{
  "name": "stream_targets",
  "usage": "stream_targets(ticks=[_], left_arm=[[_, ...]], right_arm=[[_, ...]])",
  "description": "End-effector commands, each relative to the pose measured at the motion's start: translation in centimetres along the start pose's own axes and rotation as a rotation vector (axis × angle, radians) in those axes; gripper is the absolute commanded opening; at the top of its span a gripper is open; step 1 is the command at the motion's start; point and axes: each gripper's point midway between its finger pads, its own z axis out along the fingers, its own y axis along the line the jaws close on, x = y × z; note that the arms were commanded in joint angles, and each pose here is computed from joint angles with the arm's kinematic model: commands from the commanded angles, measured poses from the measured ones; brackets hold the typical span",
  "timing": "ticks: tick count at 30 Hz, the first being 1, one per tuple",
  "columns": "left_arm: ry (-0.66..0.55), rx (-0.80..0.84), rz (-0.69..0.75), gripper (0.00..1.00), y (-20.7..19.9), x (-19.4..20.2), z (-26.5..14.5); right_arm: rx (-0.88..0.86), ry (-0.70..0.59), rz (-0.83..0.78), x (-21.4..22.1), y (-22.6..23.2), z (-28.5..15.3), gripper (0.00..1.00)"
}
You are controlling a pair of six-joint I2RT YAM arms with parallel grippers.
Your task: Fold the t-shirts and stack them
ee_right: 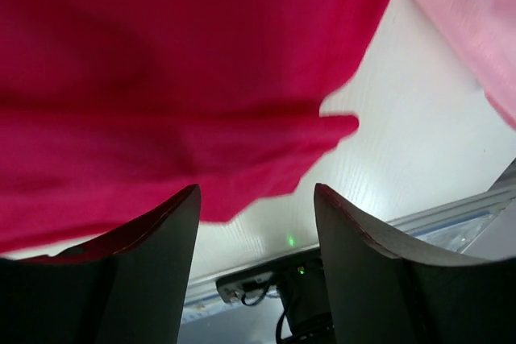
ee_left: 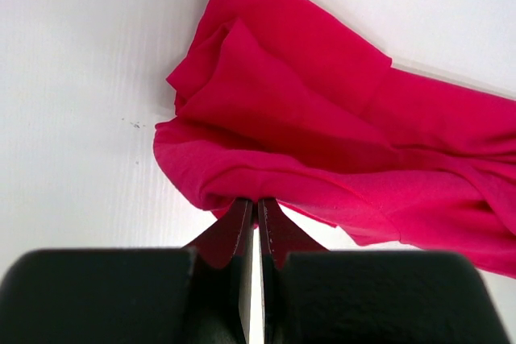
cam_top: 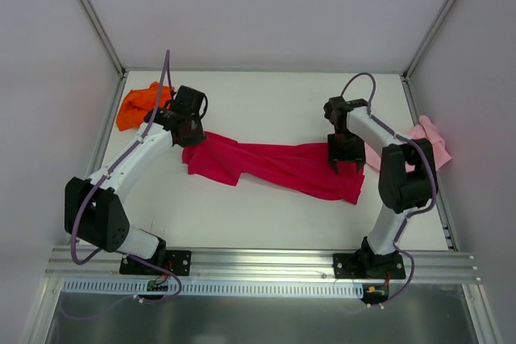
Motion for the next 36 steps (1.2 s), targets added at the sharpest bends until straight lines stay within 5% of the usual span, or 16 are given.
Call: stream_targets(ticks=[1, 12, 23, 36], left_arm=[[-0.032, 0.018, -0.004, 0.0, 0.7, -0.5, -1.6], [-0.03, 0.004, 0.001, 0.0, 1.4, 0.0, -2.3], [-0.044, 0.004, 0.002, 0.0, 1.5, -0.3, -2.8], [-0.095, 0.042, -0.002, 0.0, 1.2, -1.4, -4.3]], right_arm=[[0.027, -0.09, 0.096, -4.7, -0.1, -0.3, 0.62], [0.012, -0.138, 0.092, -10.7, 1.1, -0.8, 0.61], [-0.049, 0.054, 0.035, -7.4, 2.3, 1.3, 0.62], [-0.134, 0.087, 0.014, -6.1, 3.4, 0.6, 0.57]])
